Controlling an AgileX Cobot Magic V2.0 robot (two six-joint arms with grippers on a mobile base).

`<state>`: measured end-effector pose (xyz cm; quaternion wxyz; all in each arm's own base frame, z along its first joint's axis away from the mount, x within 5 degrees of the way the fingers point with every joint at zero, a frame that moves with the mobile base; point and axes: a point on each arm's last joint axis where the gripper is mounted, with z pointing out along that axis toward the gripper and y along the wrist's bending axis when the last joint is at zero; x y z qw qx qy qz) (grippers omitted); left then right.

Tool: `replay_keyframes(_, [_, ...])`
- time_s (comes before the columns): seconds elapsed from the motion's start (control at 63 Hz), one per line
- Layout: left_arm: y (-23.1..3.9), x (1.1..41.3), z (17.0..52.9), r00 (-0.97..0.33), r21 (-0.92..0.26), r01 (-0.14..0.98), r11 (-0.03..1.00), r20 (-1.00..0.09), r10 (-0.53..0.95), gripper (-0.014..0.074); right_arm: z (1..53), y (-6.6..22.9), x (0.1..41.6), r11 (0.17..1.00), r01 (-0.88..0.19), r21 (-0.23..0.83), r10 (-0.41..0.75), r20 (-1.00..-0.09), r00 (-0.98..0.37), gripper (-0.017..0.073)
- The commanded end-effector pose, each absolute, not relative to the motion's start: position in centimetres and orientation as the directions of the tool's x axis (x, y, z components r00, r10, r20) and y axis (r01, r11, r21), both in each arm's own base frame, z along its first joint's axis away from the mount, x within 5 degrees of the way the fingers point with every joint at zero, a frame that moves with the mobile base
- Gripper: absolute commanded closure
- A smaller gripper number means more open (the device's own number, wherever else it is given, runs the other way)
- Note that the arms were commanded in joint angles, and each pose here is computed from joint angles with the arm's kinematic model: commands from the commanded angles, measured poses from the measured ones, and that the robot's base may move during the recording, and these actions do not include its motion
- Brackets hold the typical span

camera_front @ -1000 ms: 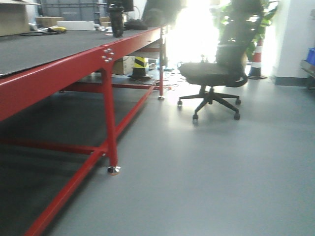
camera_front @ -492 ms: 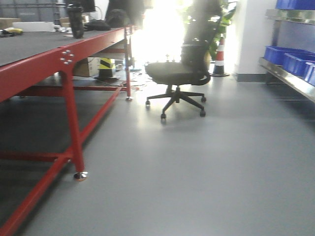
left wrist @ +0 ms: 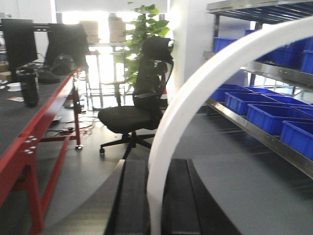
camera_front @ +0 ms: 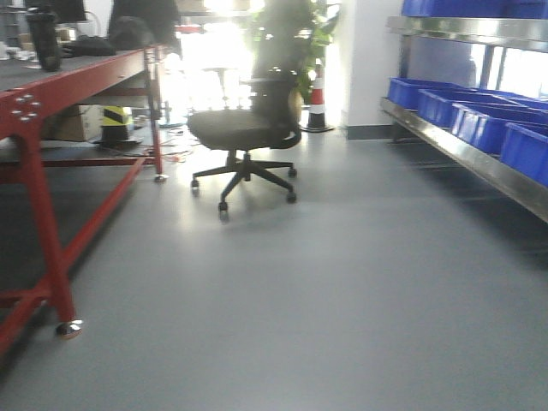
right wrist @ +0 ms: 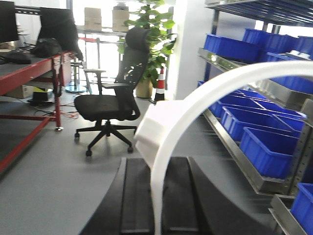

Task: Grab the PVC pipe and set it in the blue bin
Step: 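Hold the pipe in both grippers while the base turns away from the table, then hold the pipe while driving toward the shelf of blue bins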

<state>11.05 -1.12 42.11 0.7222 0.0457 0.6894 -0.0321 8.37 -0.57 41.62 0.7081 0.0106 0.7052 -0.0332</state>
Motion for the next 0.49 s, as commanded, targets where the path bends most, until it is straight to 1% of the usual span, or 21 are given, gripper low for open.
replay_keyframes(0.0, [-1.15,10.89,42.43,0.077,0.019,0.112,0.994,-0.997,0.01,0.0704,41.86,-0.59,8.22,0.997,0.066,-0.048,-0.05,-0.998,0.032,0.0722])
replay_keyframes(0.476, [-1.15,10.89,42.47,0.081,0.019,0.111,0.994,-0.997,0.01,0.0704,41.88,-0.59,8.22,0.997,0.066,-0.048,-0.05,-0.998,0.034,0.0722])
